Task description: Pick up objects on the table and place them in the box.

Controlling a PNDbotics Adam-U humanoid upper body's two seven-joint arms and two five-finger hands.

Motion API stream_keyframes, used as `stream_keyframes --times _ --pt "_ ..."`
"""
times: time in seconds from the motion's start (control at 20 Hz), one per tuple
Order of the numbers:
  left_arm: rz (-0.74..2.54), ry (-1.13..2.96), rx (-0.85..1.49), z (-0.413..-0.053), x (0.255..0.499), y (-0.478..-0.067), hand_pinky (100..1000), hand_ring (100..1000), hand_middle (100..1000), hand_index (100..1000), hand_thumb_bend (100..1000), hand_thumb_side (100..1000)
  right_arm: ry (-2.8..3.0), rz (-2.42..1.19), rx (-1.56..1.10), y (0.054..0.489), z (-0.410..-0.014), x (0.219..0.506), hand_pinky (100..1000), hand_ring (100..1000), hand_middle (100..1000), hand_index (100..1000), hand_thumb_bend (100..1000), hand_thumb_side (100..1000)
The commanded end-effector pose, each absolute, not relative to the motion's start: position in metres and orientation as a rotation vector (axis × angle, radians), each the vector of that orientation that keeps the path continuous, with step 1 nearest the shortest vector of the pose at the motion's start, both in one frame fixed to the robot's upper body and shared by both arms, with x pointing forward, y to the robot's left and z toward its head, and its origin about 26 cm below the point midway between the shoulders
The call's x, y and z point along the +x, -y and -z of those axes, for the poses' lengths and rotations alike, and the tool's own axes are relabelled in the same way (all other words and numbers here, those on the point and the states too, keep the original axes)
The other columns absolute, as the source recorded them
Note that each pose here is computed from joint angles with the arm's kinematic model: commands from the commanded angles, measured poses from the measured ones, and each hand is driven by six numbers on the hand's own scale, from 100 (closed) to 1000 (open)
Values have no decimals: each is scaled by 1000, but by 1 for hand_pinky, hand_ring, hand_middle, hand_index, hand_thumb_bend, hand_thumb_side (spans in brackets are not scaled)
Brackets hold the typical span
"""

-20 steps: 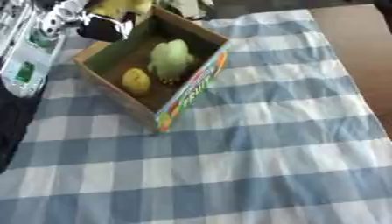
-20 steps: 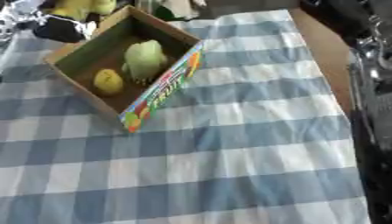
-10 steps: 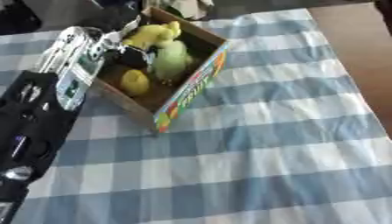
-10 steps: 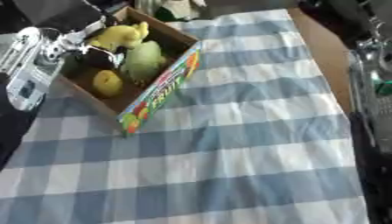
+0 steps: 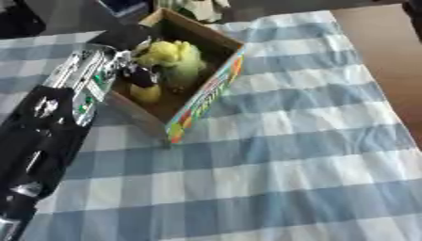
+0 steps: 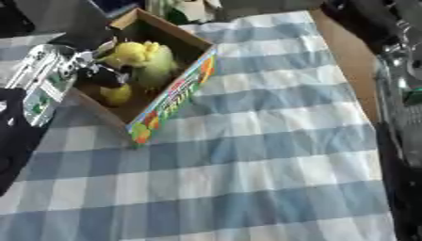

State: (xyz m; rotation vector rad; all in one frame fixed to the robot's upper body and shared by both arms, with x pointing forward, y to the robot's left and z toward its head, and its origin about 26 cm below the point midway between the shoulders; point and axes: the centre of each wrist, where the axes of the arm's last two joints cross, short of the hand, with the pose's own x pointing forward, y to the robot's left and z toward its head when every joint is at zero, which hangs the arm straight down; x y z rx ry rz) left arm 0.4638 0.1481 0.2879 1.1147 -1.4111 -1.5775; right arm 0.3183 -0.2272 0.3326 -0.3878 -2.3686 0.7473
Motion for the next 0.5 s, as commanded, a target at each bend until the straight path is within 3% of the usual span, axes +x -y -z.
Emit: stream_keyframes --times 0.05,0.1,0.2,0.5 --pt "1603 1432 1166 -315 456 -147 813 981 994 1000 428 727 2396 -755 -401 229 -340 313 835 833 493 848 448 784" --pt "1601 1430 1183 -319 454 -148 828 991 1000 1000 494 790 2395 -755 -400 229 -339 313 835 833 492 847 449 783" --pt "1591 1428 1220 -325 450 -149 833 994 1000 1000 517 885 2394 -753 -399 229 -339 313 835 833 492 848 449 783" --pt "1525 1508 1247 -341 440 -153 834 994 1000 1000 430 820 2391 -746 -398 229 -338 314 835 833 492 848 448 785"
